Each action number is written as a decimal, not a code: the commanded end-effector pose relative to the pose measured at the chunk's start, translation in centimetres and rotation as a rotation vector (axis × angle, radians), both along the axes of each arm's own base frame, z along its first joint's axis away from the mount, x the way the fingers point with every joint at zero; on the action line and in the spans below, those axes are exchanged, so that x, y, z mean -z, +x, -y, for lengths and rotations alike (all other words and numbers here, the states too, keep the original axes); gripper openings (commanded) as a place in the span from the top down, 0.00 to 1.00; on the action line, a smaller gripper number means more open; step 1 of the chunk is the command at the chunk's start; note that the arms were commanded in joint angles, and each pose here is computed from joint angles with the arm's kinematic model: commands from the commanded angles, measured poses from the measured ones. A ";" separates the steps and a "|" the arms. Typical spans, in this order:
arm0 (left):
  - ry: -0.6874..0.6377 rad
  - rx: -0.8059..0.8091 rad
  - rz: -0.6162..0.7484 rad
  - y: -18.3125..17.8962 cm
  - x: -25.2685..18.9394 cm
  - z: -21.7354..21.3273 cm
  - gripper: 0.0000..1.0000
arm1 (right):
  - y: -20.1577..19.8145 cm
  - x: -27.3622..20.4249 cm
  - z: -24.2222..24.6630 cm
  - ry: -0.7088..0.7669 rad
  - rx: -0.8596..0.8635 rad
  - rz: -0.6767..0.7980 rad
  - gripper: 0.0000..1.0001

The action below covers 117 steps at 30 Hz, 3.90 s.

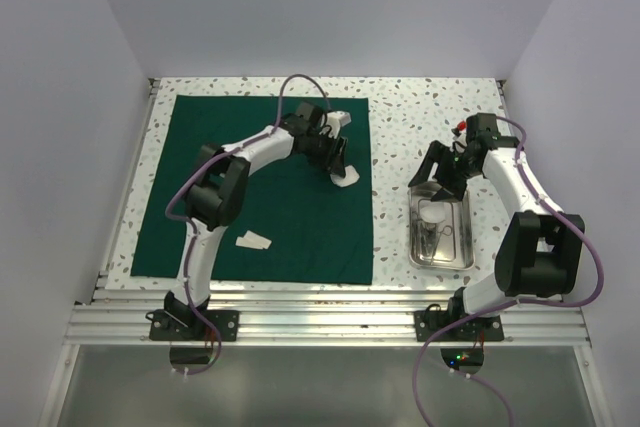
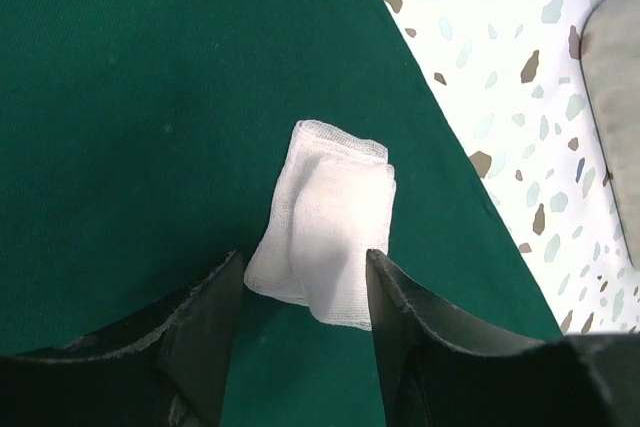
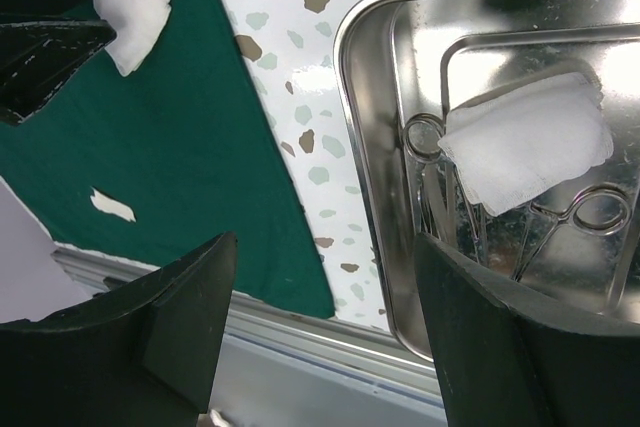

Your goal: Prepare the surgical pack

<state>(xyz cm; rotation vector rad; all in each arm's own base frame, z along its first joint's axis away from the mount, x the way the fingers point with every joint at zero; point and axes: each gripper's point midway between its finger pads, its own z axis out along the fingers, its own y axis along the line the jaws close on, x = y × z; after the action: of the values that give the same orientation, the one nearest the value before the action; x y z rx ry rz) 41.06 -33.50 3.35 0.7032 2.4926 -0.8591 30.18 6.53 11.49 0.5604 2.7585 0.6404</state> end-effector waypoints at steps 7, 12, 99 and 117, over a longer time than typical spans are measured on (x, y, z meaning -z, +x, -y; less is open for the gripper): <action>0.039 0.059 -0.030 -1.6 1.8 0.6 0.52 | 0.3 -0.2 -0.5 0.021 -0.012 0.017 0.25; 0.049 0.060 -0.031 -1.7 2.1 0.6 0.64 | 0.3 -0.1 -0.5 0.021 -0.013 0.016 0.25; 0.013 -0.132 0.151 -13.5 -10.6 -13.1 0.46 | -2.9 -0.7 2.9 -0.075 -0.081 0.100 1.00; -0.033 -0.089 0.154 -13.6 -9.9 -13.4 0.47 | 0.3 2.5 2.2 0.070 -0.180 0.042 1.00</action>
<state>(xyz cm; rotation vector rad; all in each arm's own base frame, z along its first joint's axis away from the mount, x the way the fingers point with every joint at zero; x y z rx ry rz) 26.95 -19.61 12.19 0.5982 2.4155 -0.7449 28.82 3.80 7.45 0.3851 2.8488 0.7030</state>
